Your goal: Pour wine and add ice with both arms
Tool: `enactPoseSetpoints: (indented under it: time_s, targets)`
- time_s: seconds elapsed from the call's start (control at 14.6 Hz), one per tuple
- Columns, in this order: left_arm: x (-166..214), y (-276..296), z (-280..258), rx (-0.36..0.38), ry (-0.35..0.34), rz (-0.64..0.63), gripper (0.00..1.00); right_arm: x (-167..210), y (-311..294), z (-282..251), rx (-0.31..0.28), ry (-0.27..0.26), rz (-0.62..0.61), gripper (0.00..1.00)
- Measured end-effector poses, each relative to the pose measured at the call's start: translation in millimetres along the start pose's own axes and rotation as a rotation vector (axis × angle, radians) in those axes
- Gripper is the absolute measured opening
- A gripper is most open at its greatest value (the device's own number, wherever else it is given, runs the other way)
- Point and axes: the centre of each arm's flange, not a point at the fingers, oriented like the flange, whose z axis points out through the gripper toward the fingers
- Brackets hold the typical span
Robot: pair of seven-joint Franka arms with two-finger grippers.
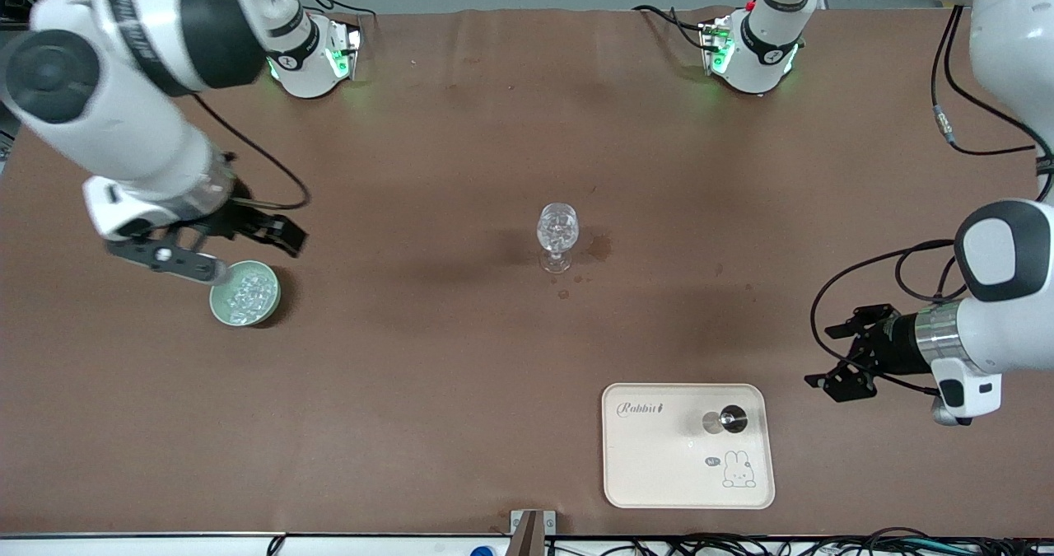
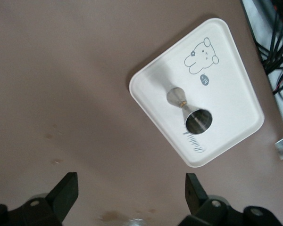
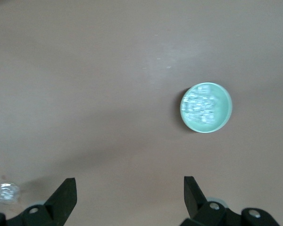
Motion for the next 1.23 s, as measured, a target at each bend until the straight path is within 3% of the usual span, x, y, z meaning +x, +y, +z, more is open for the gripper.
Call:
enactPoseSetpoints:
  time_s: [0.34, 0.62, 0.96, 1.23]
  targets:
    - [-64.1, 4.0, -73.5, 0.187, 0.143, 0.411, 1.0, 7.0, 107.8, -2.8, 0.016, -0.023, -0.043, 1.0]
    - [-105.7, -3.4, -139.4, 0.218, 0.218, 0.604, 1.0, 10.3, 179.9, -9.8, 0.03, -0.019, -0.128, 1.0]
    - [-167.2, -25.1, -173.4, 0.321, 0.259, 0.792, 1.0, 2.9, 215.9, -19.8, 0.038, -0.022, -0.187, 1.0]
    - [-198.4, -61.0, -189.2, 0.311, 0.223, 0.873, 1.0, -4.8, 205.8, -37.5, 0.039, -0.002, -0.214, 1.0]
